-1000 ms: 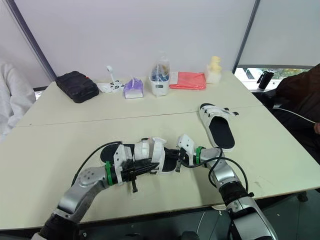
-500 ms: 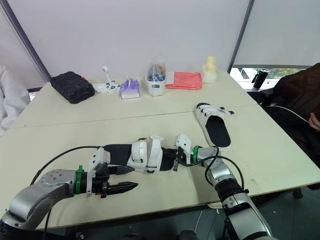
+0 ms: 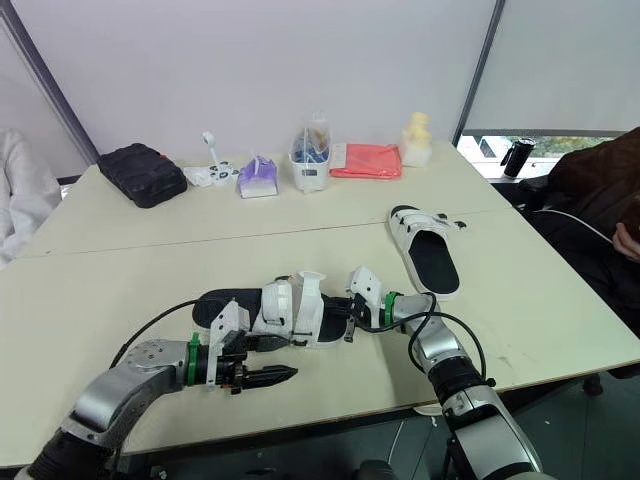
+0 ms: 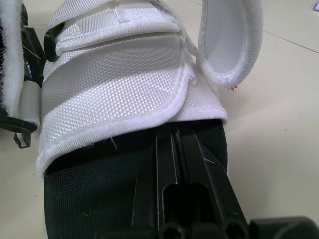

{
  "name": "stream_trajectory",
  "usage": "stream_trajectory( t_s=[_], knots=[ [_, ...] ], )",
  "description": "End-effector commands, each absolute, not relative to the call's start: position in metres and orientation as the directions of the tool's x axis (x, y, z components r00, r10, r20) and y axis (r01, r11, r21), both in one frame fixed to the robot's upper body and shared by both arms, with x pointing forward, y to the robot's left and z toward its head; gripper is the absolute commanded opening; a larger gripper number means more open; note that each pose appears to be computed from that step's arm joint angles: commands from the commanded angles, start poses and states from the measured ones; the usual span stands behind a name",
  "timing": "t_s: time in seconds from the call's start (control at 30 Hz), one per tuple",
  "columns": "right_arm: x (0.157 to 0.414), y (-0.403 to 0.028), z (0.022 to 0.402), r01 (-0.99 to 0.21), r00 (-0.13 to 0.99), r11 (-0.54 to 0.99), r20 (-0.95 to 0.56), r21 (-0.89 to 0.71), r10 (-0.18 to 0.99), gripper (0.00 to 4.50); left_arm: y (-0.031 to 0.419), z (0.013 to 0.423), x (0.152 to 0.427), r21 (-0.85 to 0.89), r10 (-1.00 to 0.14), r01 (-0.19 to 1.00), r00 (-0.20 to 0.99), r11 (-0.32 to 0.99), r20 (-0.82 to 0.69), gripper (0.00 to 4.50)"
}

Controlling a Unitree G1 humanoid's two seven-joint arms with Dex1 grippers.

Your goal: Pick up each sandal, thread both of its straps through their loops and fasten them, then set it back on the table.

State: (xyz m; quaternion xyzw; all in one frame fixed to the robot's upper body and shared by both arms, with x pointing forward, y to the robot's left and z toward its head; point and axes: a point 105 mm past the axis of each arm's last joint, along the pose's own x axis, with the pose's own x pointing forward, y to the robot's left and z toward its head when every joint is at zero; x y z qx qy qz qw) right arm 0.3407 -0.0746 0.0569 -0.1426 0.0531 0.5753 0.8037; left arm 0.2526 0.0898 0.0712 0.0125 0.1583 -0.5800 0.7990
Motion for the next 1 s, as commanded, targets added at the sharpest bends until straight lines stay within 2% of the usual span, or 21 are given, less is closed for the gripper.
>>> stream_trajectory(
  t_s=[0.03, 0.2, 0.3, 0.47, 0.67, 0.87, 0.93, 1.0],
  knots=[
    [0.316, -0.093, -0.014, -0.942, 0.303, 0.337, -0.472, -0.014, 0.828, 0.00, 0.085, 0.079, 0.260, -0.116, -0.925, 0.937, 0.295, 0.329, -0.241, 3.07],
    [0.314, -0.092, -0.015, -0.941, 0.304, 0.338, -0.471, -0.012, 0.828, 0.00, 0.080, 0.084, 0.267, -0.108, -0.923, 0.931, 0.320, 0.348, -0.214, 3.07],
    [0.314, -0.091, -0.015, -0.940, 0.306, 0.340, -0.469, -0.011, 0.829, 0.00, 0.078, 0.086, 0.271, -0.126, -0.918, 0.919, 0.348, 0.374, -0.188, 2.30],
    [0.314, -0.090, -0.015, -0.940, 0.305, 0.340, -0.467, -0.010, 0.830, 0.00, 0.077, 0.086, 0.271, -0.155, -0.913, 0.906, 0.368, 0.394, -0.176, 0.01],
    [0.314, -0.090, -0.015, -0.940, 0.304, 0.340, -0.469, -0.009, 0.829, 0.00, 0.080, 0.081, 0.261, -0.211, -0.917, 0.904, 0.324, 0.373, -0.231, 0.01],
    [0.315, -0.090, -0.016, -0.941, 0.303, 0.339, -0.472, -0.009, 0.828, 0.00, 0.100, 0.066, 0.214, -0.318, -0.925, 0.927, 0.069, 0.197, -0.373, 0.01],
    [0.315, -0.090, -0.016, -0.941, 0.303, 0.339, -0.472, -0.010, 0.828, 0.00, 0.104, 0.066, 0.194, -0.382, -0.925, 0.916, -0.031, 0.125, -0.378, 0.01],
    [0.316, -0.090, -0.015, -0.941, 0.304, 0.339, -0.472, -0.011, 0.827, 0.00, 0.105, 0.067, 0.183, -0.408, -0.926, 0.909, -0.081, 0.084, -0.370, 0.01]
  ],
)
